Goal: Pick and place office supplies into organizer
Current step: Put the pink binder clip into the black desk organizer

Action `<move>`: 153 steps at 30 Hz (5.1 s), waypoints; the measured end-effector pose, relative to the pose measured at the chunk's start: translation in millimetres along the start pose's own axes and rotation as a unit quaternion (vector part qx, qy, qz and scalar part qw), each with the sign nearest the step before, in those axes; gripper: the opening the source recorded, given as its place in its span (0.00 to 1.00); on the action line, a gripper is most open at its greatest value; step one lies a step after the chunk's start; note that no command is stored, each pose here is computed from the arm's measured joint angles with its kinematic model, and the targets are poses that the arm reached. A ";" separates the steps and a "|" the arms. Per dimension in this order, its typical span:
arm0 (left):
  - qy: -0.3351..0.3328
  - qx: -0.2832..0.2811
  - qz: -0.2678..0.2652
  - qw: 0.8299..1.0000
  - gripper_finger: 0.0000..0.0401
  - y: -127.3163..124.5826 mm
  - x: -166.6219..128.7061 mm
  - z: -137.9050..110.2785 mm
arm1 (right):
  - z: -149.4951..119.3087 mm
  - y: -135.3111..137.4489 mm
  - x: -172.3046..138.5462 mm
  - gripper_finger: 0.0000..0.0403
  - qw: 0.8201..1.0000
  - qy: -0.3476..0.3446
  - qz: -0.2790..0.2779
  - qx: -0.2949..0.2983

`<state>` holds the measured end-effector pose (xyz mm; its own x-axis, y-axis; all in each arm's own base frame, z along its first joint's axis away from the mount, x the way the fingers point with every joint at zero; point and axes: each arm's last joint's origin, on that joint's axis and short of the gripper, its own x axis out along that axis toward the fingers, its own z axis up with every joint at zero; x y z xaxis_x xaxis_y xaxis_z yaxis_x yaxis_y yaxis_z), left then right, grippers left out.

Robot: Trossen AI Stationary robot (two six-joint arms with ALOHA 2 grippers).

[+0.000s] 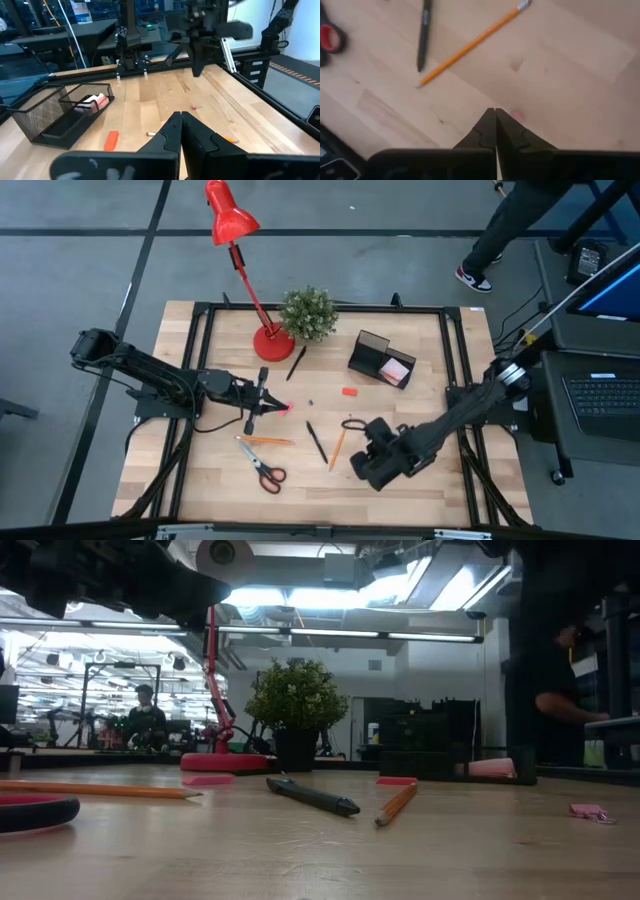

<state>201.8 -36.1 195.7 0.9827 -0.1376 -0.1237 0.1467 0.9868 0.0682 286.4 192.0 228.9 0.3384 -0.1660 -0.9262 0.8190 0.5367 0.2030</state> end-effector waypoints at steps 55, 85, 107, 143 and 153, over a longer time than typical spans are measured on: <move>0.007 -0.016 0.000 1.000 0.01 -0.1 0.0 -1.4 | -45.0 5.7 69.1 0.38 0.978 -0.011 -0.125 0.167; 0.007 -0.008 -0.001 1.000 0.01 -0.2 0.0 -1.4 | -39.8 6.4 100.7 0.39 0.956 -0.028 -0.152 0.248; 0.007 -0.008 -0.001 1.000 0.01 -0.2 -0.1 -1.4 | -39.9 4.6 100.9 0.25 0.958 -0.013 -0.167 0.232; 0.007 -0.013 -0.001 1.000 0.01 -0.2 -0.1 -1.4 | -17.7 32.2 50.6 0.18 0.976 -0.093 -0.167 0.108; 0.007 -0.022 -0.001 1.000 0.01 -0.2 -0.1 -1.4 | 1.6 47.7 11.4 0.18 0.971 -0.190 -0.140 0.044</move>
<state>201.6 -36.2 194.3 0.9808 -0.1378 -0.1381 0.1425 0.9895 0.0251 330.1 214.4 228.5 0.2303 -0.5964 -0.7690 0.9341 0.3570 0.0028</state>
